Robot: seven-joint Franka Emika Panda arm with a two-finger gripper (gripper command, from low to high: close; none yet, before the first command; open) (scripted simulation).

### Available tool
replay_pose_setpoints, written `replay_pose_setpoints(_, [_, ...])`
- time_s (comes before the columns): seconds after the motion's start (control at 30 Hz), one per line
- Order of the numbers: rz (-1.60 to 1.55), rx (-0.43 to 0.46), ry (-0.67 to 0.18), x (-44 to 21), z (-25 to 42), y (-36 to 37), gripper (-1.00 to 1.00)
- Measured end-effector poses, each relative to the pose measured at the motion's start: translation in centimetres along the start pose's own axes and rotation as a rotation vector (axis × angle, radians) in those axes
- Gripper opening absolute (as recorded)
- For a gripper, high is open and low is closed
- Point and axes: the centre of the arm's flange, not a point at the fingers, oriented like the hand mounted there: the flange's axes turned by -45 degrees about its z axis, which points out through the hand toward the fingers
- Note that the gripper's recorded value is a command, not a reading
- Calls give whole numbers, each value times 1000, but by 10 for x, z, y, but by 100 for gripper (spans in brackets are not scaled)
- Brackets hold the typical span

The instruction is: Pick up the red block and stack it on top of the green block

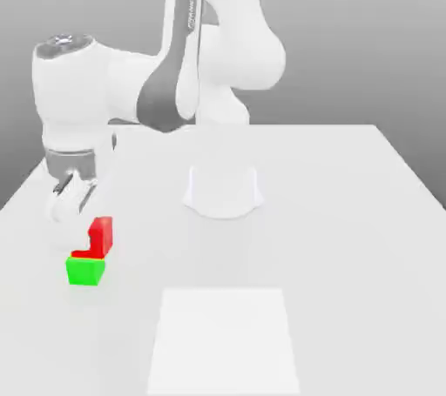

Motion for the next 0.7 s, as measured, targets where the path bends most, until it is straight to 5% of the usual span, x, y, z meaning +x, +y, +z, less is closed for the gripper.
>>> replay_pose_setpoints(0.23, [17,7,-11,10,55,14,-100])
replay_pose_setpoints(0.27, [17,7,-11,10,62,15,100])
replay_pose_setpoints(0.7, [19,7,-12,11,13,15,100])
